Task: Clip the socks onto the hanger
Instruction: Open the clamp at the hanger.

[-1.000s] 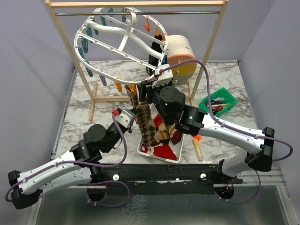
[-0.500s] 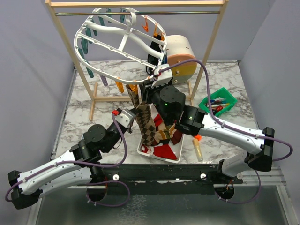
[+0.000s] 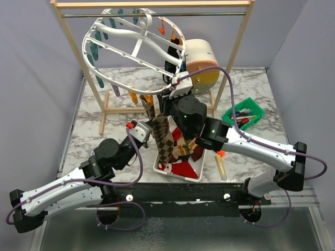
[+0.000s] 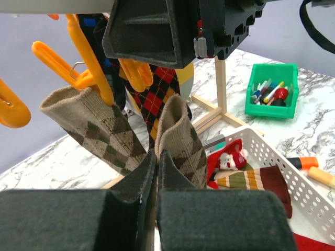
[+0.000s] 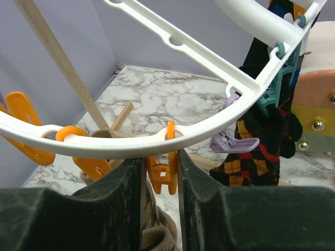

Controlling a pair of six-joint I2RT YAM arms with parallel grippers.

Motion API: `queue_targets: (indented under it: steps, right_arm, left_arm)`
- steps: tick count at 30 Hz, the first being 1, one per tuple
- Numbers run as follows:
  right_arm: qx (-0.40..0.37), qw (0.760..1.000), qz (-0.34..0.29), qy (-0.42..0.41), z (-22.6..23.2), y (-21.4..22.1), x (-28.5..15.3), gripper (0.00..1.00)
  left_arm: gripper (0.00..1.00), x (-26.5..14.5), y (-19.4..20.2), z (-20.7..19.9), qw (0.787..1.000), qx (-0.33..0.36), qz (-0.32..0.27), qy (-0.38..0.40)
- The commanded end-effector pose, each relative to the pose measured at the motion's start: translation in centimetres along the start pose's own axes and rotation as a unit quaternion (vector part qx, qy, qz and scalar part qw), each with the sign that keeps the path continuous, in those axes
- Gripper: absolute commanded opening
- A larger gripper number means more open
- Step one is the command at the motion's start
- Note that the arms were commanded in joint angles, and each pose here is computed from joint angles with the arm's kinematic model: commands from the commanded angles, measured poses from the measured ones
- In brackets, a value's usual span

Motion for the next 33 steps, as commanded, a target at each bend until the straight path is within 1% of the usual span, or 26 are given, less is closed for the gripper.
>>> queue_targets:
  steps: [1, 8, 17, 33]
  right_arm:
    - [0.010, 1.000, -0.013, 0.000, -0.4, -1.6, -0.9, 0.01]
    - [0.018, 1.000, -0.014, -0.013, -0.5, -2.2, -1.5, 0.00]
    - [0.022, 0.999, -0.011, -0.021, -0.6, -2.4, -1.9, 0.01]
    - [0.024, 0.999, -0.005, -0.025, -0.5, -2.2, -1.9, 0.01]
  left_arm:
    - [0.00, 0.1, -0.1, 0.1, 1.000, 0.004, -0.006, -0.007]
    - [0.00, 0.4, -0.1, 0.4, 1.000, 0.014, -0.003, -0.023]
    - [0.00, 0.9, -1.0, 1.2, 0.998, 0.019, -0.022, -0.056]
    - [0.00, 1.4, -1.7, 1.3, 0.997, 0.022, -0.032, -0.068]
Point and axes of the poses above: each gripper's point midway between its finger pads, its own x axis out along the fingers, its own z axis along the line the jaws close on, y = z × x, the point moved 5 cm from there along -x, back along the fingers, and after that the axes turned 3 degrees about -x, right-handed, at the moved point
